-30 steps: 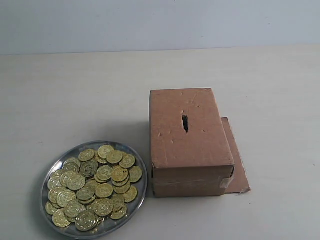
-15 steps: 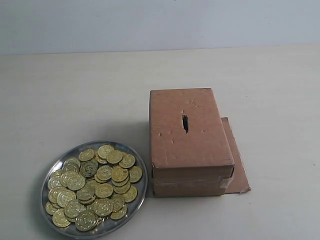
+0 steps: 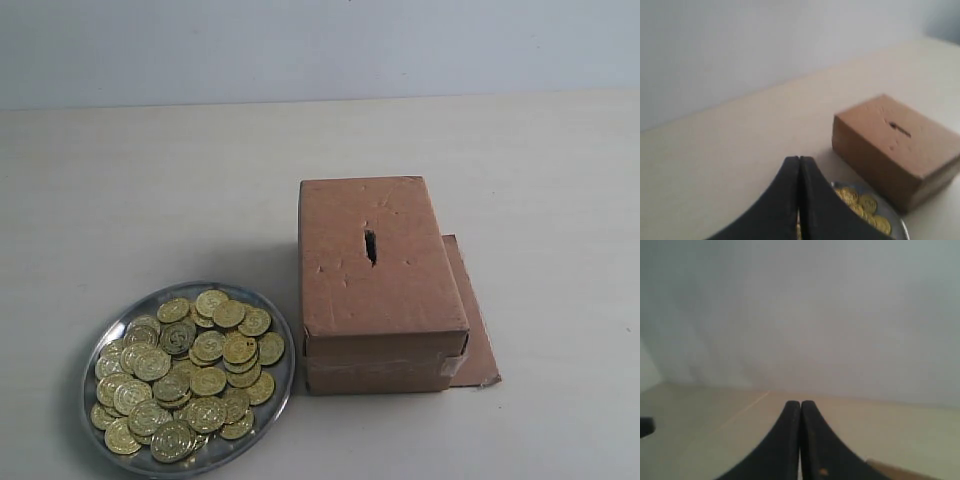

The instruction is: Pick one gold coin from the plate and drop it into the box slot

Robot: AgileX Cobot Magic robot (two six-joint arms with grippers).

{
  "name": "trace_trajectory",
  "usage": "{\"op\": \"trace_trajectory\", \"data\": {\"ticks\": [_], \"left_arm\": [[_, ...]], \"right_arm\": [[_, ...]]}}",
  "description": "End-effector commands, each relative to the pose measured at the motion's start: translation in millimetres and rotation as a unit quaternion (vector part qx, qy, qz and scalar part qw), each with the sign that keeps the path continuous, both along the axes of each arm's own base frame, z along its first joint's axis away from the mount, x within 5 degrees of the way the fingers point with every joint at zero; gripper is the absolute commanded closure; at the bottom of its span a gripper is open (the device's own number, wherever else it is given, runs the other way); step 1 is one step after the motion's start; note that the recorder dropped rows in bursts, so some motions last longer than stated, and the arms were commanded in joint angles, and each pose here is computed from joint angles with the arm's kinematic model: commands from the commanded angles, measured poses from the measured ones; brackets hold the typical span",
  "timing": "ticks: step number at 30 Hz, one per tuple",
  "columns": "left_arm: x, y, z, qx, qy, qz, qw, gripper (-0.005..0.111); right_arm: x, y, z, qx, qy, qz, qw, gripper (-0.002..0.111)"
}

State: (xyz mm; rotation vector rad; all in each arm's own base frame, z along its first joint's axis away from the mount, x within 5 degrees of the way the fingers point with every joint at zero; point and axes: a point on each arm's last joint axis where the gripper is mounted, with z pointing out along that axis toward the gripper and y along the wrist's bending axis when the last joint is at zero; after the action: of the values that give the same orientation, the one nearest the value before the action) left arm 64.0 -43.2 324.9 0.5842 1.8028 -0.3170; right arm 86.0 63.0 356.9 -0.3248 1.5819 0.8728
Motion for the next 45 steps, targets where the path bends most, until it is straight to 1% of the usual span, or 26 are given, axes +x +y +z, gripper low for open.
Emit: {"op": "trace_trajectory", "data": {"ticks": [1,4,6,8,10,14,17,18,20,21,22,24,25,27,29,30,32,34,35,37,39,41,42,43,44,45], "left_arm": [[46.5,-20.0,-12.9,0.109,0.113,-0.098,0.983,0.107],[66.8,-32.2,-23.5,0.137,0.161,-0.129,0.969,0.107],[72.9,-39.0,-28.7,0.148,0.183,-0.149,0.960,0.107],[76.0,-43.1,-33.3,0.162,0.188,-0.166,0.954,0.107],[76.9,-45.8,-35.3,0.173,0.184,-0.182,0.950,0.107],[77.2,-46.1,-34.9,0.184,0.171,-0.190,0.949,0.107],[77.0,-45.9,-34.2,0.184,0.167,-0.189,0.950,0.107],[76.6,-45.7,-33.7,0.183,0.166,-0.189,0.950,0.107],[76.6,-45.7,-33.7,0.183,0.166,-0.189,0.950,0.107],[76.3,-45.6,-33.4,0.183,0.165,-0.189,0.951,0.107],[75.8,-45.5,-32.9,0.183,0.163,-0.189,0.951,0.107],[75.8,-45.0,-31.3,0.181,0.156,-0.185,0.953,0.107],[75.6,-45.1,-30.2,0.178,0.152,-0.183,0.955,0.107],[75.1,-44.9,-29.3,0.177,0.149,-0.182,0.956,0.107],[75.2,-44.8,-28.9,0.176,0.146,-0.181,0.957,0.107],[75.3,-44.8,-28.8,0.176,0.146,-0.180,0.957,0.107],[75.3,-44.8,-28.8,0.176,0.146,-0.180,0.957,0.107],[75.5,-44.8,-28.7,0.175,0.145,-0.180,0.957,0.107],[75.5,-44.8,-28.7,0.175,0.145,-0.180,0.957,0.107],[75.4,-44.9,-28.6,0.174,0.145,-0.180,0.957,0.107],[75.4,-44.9,-28.6,0.174,0.145,-0.180,0.957,0.107],[75.4,-44.9,-28.6,0.174,0.145,-0.180,0.957,0.107],[75.6,-44.9,-28.5,0.174,0.145,-0.179,0.957,0.107],[75.7,-44.9,-28.4,0.175,0.143,-0.179,0.958,0.107],[75.7,-44.9,-28.4,0.175,0.143,-0.179,0.958,0.107],[75.9,-44.9,-28.3,0.174,0.142,-0.179,0.958,0.107]], "right_arm": [[63.7,9.5,-18.2,-0.039,0.124,0.073,0.989,0.108],[88.8,10.0,-32.7,-0.055,0.153,0.078,0.984,0.108],[97.7,10.2,-33.3,-0.074,0.140,0.082,0.984,0.108],[101.0,10.0,-26.3,-0.079,0.125,0.080,0.986,0.108],[102.6,8.1,-13.2,-0.087,0.095,0.063,0.990,0.108],[107.6,-3.6,15.6,-0.060,0.063,-0.034,0.996,0.108],[101.6,-7.2,33.4,-0.100,-0.009,-0.057,0.993,0.108],[100.8,-9.4,36.4,-0.100,-0.016,-0.073,0.992,0.108],[99.1,-16.5,42.7,-0.092,-0.028,-0.120,0.988,0.108],[97.5,-18.9,45.1,-0.079,-0.026,-0.135,0.987,0.108],[95.9,-19.9,48.8,-0.046,-0.011,-0.142,0.989,0.108],[93.7,-18.7,57.0,-0.002,0.008,-0.135,0.991,0.108],[91.1,-15.6,62.3,-0.003,0.002,-0.115,0.993,0.108],[84.1,-7.8,74.1,-0.009,-0.011,-0.064,0.998,0.108],[76.9,0.4,89.3,0.028,-0.019,-0.003,0.999,0.108],[75.5,1.4,95.6,0.029,-0.027,0.005,0.999,0.108],[71.6,1.1,109.3,-0.007,-0.057,0.000,0.998,0.108],[69.0,-0.6,122.2,-0.025,-0.090,-0.014,0.996,0.108],[69.1,-3.4,126.9,-0.034,-0.111,-0.035,0.993,0.108],[66.0,-10.1,135.9,-0.071,-0.170,-0.087,0.979,0.108],[66.2,-19.2,143.6,-0.058,-0.183,-0.145,0.971,0.108],[67.2,-30.9,148.6,-0.055,-0.198,-0.216,0.955,0.108],[67.6,-36.3,150.5,-0.069,-0.212,-0.249,0.943,0.108],[67.5,-45.3,153.4,-0.115,-0.241,-0.306,0.914,0.108],[68.0,-55.8,155.8,-0.216,-0.280,-0.377,0.856,0.108],[68.4,-61.4,155.3,-0.280,-0.292,-0.413,0.816,0.108]]}}
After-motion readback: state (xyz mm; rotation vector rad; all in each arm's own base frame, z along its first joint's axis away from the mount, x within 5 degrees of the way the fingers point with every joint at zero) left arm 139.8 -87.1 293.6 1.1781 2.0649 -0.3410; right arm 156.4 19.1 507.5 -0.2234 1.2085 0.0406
